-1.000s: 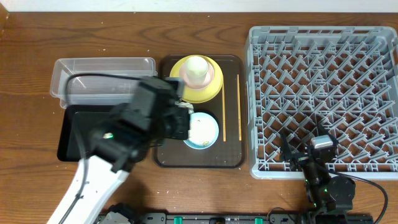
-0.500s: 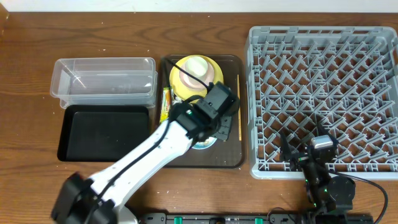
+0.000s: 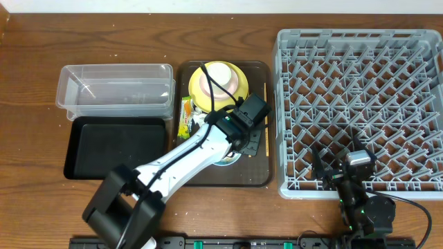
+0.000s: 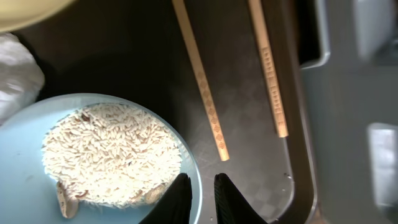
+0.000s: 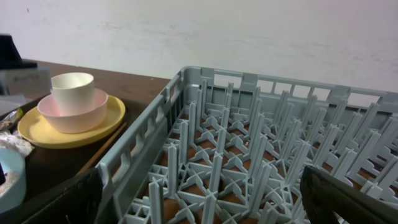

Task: Sort waste into correct bins and load items into the dishwasher rack
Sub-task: 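Reach the left gripper to the light-blue rice bowl on the brown tray, then grasp the light-blue bowl rim with the left gripper and lift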

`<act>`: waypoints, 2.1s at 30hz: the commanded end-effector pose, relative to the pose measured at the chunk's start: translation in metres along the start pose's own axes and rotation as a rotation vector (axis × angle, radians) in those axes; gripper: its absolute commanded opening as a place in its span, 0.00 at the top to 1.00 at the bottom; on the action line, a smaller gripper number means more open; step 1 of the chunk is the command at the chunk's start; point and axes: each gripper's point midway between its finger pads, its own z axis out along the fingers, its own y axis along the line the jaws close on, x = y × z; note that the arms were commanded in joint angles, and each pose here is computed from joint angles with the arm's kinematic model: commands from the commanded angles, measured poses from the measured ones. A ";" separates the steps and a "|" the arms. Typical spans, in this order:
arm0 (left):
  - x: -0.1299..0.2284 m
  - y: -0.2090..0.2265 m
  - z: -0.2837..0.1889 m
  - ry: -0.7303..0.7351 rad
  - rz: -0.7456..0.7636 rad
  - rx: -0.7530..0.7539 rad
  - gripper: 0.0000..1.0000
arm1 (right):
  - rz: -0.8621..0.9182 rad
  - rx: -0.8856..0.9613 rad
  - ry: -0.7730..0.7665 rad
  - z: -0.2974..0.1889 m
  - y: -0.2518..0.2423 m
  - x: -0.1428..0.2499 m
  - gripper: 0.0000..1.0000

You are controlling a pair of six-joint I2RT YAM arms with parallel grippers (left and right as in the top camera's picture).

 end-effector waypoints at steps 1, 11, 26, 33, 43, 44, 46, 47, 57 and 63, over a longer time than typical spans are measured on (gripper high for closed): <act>0.006 0.007 0.010 0.023 -0.008 -0.034 0.83 | -0.012 -0.004 0.005 0.000 0.001 0.001 0.01; 0.009 0.015 0.028 0.044 -0.006 -0.085 0.83 | -0.012 -0.004 0.005 0.000 0.001 0.002 0.01; 0.014 0.017 0.044 0.072 -0.006 -0.100 0.83 | -0.012 -0.004 0.005 0.000 0.001 0.002 0.01; 0.014 0.017 0.044 0.072 -0.005 -0.100 0.83 | -0.012 -0.004 0.005 0.000 0.001 0.001 0.01; 0.013 0.026 0.043 0.059 -0.009 -0.148 0.83 | -0.012 -0.004 0.005 0.000 0.001 0.002 0.01; 0.013 0.026 0.043 0.059 -0.009 -0.148 0.83 | -0.012 -0.004 0.005 0.000 0.001 0.002 0.01; 0.013 0.026 0.043 0.061 -0.009 -0.149 0.83 | -0.012 -0.004 0.005 0.000 0.001 0.001 0.01; 0.013 0.026 0.043 0.062 -0.009 -0.150 0.83 | -0.012 -0.004 0.005 0.000 0.001 0.002 0.01; 0.013 0.027 0.042 0.061 -0.009 -0.150 0.94 | -0.012 -0.004 0.005 0.000 0.001 0.002 0.01; 0.008 0.024 0.023 0.030 -0.014 -0.132 0.94 | -0.012 -0.004 0.005 0.000 0.001 0.002 0.01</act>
